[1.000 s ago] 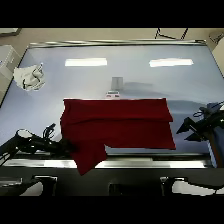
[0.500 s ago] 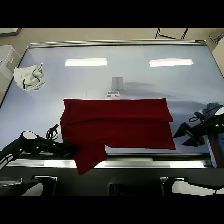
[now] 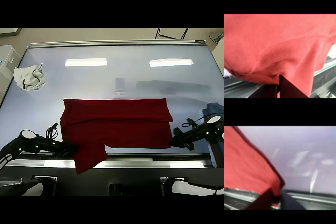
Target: Fold the clothes and pants, and hang the long-sleeved shirts on hangers.
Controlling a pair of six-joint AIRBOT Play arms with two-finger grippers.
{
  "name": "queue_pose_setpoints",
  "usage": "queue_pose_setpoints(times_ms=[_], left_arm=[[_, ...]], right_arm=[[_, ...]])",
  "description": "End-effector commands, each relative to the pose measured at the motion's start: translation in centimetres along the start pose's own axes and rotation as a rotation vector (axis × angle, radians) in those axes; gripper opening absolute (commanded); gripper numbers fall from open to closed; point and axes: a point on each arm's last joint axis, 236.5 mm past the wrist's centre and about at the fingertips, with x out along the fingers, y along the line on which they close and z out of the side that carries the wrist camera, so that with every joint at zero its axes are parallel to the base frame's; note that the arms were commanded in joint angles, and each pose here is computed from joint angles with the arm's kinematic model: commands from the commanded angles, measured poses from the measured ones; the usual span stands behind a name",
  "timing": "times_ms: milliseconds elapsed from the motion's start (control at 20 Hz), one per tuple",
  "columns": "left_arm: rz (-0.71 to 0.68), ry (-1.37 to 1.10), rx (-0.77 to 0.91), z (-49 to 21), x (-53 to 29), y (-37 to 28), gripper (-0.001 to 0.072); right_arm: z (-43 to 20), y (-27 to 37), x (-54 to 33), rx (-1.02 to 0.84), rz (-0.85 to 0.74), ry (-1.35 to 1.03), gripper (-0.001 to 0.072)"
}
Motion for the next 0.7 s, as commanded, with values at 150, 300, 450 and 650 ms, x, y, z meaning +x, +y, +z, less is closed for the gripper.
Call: queue_pose_setpoints(times_ms=[150, 300, 450, 650], left_arm=[[0.016, -0.089, 0.133, 4.0, -4.7, -3.0, 0.0018], [0.013, -0.269, 0.189, 9.6, -9.6, -6.4, 0.0018], [0.009, -0.356, 0.205, 14.6, -12.1, -8.5, 0.0019], [-0.002, -0.374, 0.178, 20.5, -13.1, -9.5, 0.0018]], right_arm=[[1.3, 3.6, -3.2, -0.097, 0.089, -0.073, 0.0047], [4.4, 6.9, -7.1, -0.113, 0.122, -0.216, 0.0046], [8.7, 10.4, -8.9, -0.179, 0.037, -0.373, 0.0047], [14.5, 14.8, -9.9, -0.204, 0.017, -0.507, 0.0047]])
